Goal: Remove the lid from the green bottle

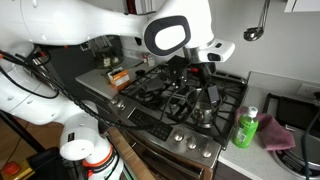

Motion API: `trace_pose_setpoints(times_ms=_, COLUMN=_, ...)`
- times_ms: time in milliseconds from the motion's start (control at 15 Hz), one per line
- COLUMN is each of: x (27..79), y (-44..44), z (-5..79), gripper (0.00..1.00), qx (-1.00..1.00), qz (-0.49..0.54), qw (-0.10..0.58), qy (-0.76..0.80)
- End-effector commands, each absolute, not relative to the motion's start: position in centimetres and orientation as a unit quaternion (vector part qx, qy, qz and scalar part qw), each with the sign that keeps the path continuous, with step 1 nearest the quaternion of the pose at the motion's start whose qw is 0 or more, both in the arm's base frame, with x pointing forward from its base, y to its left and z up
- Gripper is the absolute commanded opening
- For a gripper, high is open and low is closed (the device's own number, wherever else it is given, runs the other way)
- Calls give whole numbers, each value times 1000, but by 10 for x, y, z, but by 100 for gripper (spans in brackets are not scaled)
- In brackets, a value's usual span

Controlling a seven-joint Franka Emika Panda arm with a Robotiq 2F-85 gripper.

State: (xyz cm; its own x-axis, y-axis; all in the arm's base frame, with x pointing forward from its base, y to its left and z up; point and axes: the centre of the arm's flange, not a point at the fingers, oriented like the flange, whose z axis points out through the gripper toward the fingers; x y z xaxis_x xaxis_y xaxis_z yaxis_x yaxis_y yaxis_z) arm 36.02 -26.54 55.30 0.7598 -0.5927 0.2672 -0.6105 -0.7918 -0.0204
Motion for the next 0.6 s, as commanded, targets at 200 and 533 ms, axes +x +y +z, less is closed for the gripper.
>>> trace_pose_setpoints(times_ms=200, x=366, y=-345, z=558, gripper=100, qx=941, qz=189, qw=-7, qy=-281)
trace_pose_setpoints(times_ms=533, x=387, y=-370, z=546, gripper=100, qx=929, qz=219, qw=12, qy=-298)
